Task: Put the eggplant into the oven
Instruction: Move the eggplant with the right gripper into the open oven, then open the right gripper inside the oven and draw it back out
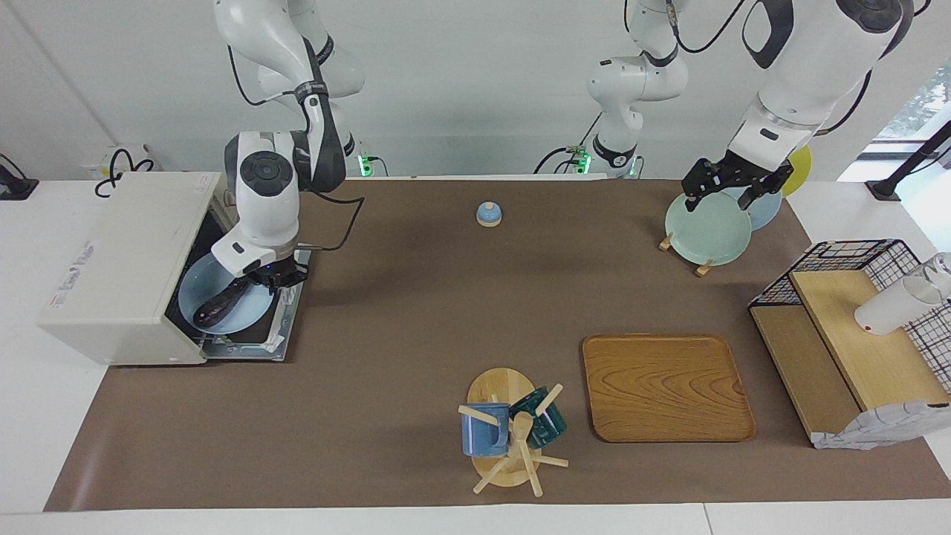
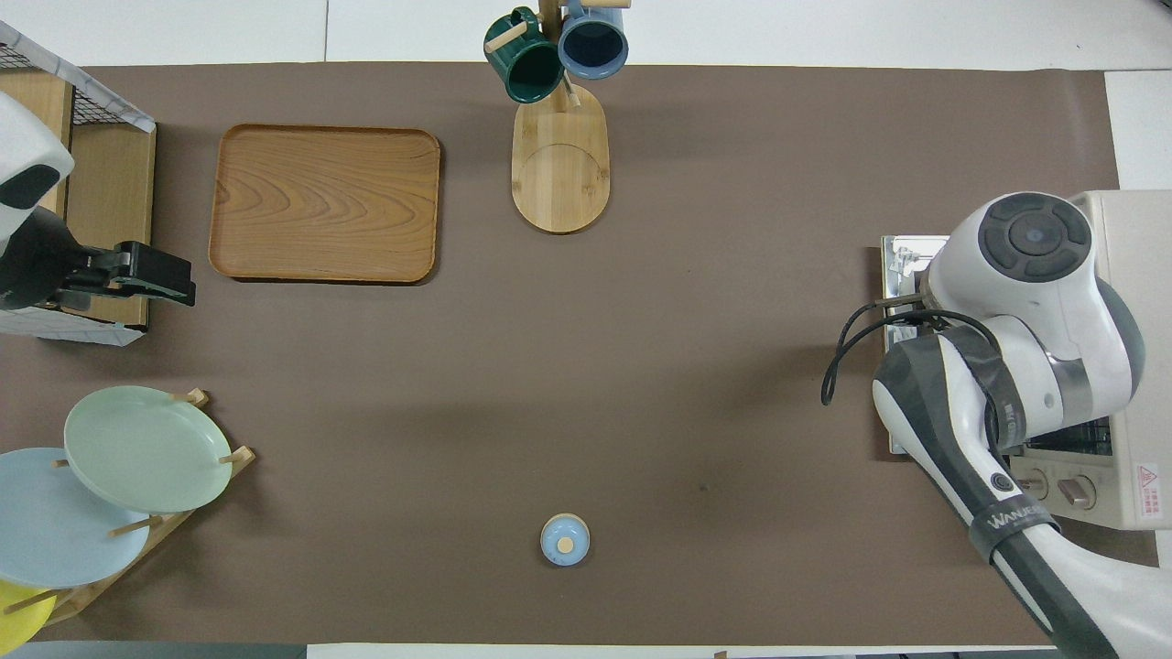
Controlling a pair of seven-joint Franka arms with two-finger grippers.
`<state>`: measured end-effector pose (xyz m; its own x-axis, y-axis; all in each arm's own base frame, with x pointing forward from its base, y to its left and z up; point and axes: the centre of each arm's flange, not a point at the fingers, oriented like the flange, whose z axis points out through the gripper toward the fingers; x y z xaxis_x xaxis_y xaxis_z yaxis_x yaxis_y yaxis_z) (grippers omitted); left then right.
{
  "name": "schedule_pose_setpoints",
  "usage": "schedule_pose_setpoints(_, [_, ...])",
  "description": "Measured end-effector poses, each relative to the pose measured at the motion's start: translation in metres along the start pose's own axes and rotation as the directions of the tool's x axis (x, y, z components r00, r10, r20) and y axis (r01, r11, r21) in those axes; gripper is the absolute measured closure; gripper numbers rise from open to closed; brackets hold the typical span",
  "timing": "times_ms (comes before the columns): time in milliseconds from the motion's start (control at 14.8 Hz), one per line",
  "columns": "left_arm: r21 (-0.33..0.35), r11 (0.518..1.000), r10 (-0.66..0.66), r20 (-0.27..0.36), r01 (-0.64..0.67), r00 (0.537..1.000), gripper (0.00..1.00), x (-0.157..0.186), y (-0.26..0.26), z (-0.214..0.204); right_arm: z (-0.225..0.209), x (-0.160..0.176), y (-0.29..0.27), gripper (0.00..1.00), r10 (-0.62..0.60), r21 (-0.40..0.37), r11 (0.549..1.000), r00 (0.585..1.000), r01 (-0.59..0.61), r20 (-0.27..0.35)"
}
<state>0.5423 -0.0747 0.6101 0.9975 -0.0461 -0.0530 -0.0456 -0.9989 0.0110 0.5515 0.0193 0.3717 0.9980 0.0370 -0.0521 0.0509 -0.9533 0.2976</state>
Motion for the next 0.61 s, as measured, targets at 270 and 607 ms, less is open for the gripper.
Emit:
schedule_pose_setpoints(270, [0.0, 1.0, 0.0, 0.0, 0.0, 1.0, 0.0, 0.0, 0.0, 0.0, 0.006, -0.01, 0.037, 0.97, -0.015, 0.005, 1.0, 1.0, 0.015, 0.013])
schedule_pose_setpoints(607, [0.0, 1.0, 0.0, -0.001, 0.0, 1.0, 0.0, 0.0, 0.0, 0.0, 0.018, -0.017, 0.061, 0.97, -0.009, 0.01, 1.0, 0.999, 0.008, 0.037])
